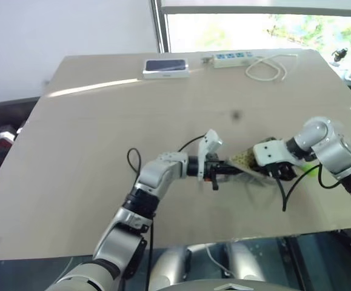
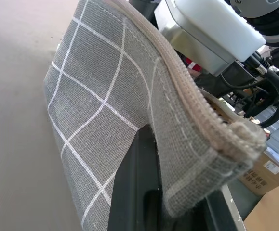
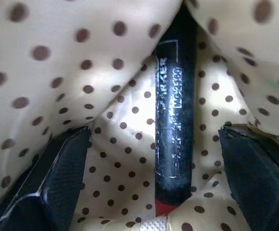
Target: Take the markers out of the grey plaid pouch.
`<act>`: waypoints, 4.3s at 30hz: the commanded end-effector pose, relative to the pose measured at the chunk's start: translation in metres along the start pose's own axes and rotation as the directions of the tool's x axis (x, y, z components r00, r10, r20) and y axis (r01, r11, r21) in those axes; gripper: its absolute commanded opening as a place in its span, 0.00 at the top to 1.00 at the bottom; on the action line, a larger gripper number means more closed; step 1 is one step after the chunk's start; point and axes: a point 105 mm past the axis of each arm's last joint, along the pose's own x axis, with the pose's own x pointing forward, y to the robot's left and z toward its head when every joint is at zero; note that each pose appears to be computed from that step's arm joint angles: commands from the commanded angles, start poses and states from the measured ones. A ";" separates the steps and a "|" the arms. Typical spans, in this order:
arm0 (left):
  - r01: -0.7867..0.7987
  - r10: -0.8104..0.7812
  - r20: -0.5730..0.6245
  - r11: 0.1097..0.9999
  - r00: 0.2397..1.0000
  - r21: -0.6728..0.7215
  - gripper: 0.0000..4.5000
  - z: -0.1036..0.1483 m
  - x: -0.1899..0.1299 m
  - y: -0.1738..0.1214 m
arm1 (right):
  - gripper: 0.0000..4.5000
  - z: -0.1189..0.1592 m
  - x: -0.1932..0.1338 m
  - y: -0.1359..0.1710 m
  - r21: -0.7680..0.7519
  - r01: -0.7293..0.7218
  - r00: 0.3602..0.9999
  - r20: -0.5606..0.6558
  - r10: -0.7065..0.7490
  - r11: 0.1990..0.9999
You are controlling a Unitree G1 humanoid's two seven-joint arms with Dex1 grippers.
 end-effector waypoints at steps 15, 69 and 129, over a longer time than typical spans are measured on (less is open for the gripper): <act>0.065 -0.065 -0.012 0.995 0.998 0.078 1.00 -0.001 -0.003 -0.024 | 0.84 -0.004 -0.002 -0.009 0.031 0.117 0.993 -0.032 -0.116 0.993; 0.057 -0.057 0.001 0.998 0.998 0.022 1.00 0.007 -0.016 -0.021 | 0.19 -0.003 -0.005 -0.003 0.004 0.146 0.987 -0.066 -0.145 0.989; 0.026 -0.011 -0.078 0.980 0.997 0.195 1.00 -0.008 -0.029 -0.020 | 0.86 0.013 -0.040 0.020 0.142 0.261 0.946 0.160 -0.282 0.955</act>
